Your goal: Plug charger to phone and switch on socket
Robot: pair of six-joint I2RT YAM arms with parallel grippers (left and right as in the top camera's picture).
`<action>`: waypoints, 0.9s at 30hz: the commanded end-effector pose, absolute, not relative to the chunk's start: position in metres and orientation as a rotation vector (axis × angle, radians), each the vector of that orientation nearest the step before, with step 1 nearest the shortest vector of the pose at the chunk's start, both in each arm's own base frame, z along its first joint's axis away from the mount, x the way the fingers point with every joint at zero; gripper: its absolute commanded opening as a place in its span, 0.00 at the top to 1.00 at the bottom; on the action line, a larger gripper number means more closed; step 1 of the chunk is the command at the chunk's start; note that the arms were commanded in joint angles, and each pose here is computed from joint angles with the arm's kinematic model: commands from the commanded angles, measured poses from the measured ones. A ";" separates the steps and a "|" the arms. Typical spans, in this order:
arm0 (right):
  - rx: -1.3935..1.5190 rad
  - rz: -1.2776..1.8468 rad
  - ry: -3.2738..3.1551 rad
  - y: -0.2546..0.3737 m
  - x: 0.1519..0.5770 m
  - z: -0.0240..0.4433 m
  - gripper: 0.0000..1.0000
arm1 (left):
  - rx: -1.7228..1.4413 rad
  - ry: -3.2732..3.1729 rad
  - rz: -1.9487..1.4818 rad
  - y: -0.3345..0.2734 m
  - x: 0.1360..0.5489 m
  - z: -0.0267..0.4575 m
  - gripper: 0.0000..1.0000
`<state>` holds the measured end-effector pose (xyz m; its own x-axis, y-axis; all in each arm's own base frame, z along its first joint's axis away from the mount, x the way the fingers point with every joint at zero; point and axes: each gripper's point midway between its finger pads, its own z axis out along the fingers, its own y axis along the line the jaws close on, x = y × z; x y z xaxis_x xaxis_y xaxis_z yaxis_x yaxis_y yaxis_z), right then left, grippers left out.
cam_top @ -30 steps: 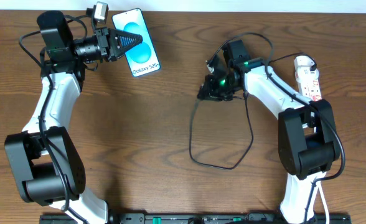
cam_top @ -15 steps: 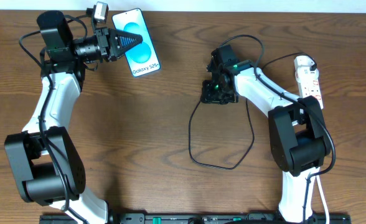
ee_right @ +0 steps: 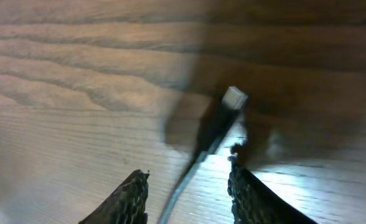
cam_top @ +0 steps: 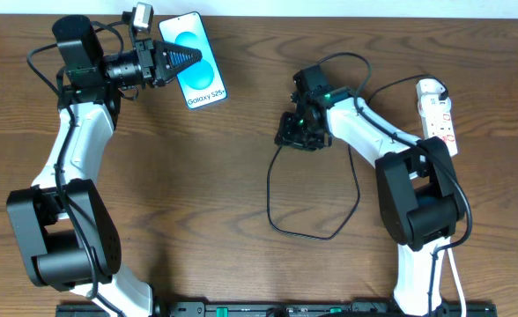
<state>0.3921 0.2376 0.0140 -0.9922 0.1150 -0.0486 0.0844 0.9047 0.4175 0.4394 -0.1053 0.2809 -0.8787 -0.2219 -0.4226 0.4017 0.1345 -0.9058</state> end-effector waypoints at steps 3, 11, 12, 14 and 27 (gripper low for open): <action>0.308 0.646 3.039 0.244 0.388 -0.011 0.63 | 0.243 1.929 -1.779 -0.107 0.433 0.292 0.93; 0.357 0.702 3.089 0.246 0.385 -0.040 0.81 | 0.249 1.929 -1.784 -0.107 0.432 0.292 0.93; 0.359 0.704 3.085 0.245 0.386 -0.040 0.91 | 0.249 1.929 -1.784 -0.107 0.432 0.292 0.92; 0.345 0.706 3.079 0.245 0.387 -0.040 0.99 | 0.249 1.929 -1.784 -0.107 0.432 0.292 0.92; -0.837 1.615 2.306 0.314 0.372 0.103 0.99 | 0.249 1.929 -1.784 -0.107 0.432 0.292 0.93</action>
<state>0.3949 0.2999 0.0318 -0.9545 -0.2040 -0.2174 -0.2975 0.6048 0.7387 0.4394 -0.1053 0.2808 -0.8789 -0.2216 -0.4223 0.4014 0.1342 -0.9060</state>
